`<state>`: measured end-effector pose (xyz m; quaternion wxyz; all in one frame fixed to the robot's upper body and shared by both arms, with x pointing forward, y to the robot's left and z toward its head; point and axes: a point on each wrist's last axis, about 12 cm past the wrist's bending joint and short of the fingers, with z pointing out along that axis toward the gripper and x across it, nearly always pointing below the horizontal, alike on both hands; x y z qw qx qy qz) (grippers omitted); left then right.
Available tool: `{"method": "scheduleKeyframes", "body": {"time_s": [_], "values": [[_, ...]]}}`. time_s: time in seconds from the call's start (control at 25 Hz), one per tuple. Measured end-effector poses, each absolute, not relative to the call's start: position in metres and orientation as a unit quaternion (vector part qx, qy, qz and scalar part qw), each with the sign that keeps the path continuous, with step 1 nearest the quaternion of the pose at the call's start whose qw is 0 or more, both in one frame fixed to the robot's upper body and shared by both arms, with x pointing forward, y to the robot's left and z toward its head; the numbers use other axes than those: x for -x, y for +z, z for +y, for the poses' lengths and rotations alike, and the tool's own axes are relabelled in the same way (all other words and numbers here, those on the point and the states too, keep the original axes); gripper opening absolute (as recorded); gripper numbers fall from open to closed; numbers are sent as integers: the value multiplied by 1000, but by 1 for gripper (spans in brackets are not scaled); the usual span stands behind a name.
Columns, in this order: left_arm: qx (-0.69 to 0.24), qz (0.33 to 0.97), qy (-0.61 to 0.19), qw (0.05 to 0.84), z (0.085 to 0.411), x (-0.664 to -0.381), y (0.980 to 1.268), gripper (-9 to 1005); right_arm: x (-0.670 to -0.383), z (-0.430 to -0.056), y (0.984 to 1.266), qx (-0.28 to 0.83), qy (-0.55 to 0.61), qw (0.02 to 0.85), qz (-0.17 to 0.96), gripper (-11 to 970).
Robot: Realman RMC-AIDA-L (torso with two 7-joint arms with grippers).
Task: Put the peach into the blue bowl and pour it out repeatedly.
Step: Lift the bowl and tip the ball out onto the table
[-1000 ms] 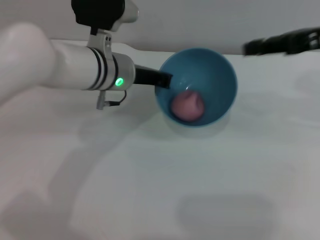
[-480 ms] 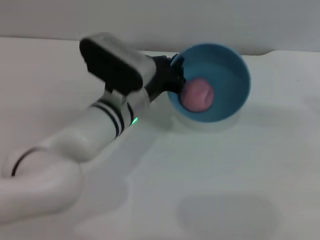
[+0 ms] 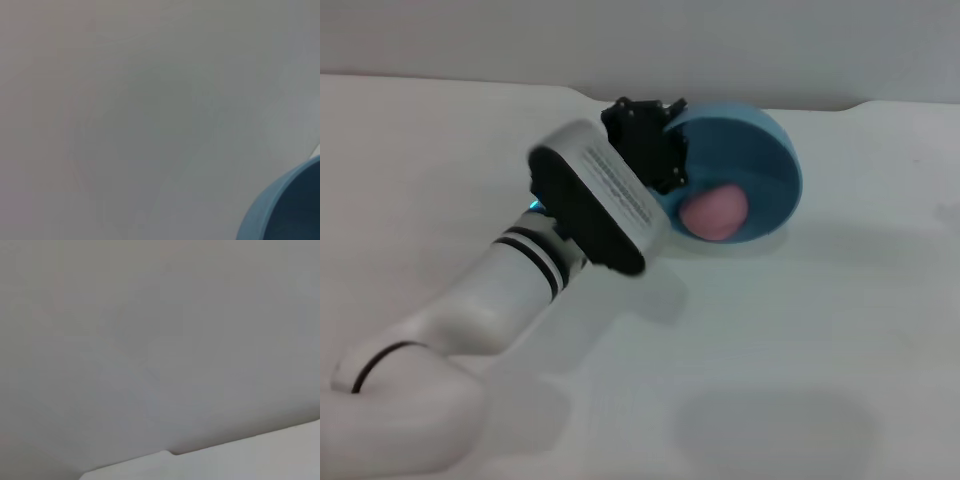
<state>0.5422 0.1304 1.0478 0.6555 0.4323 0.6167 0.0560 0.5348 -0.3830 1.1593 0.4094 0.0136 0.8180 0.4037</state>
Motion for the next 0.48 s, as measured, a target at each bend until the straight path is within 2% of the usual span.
{"method": "scheduleKeyframes", "body": {"time_s": [0.2,0.48], "values": [[-491,543,119,670,119,-531,1050,-1,-533,-382,1154,-20,413,403,817,414],[-547,486,160,663,112,-521,1046,-1,-529,-385,1151,-26,412,402,817,424]]}}
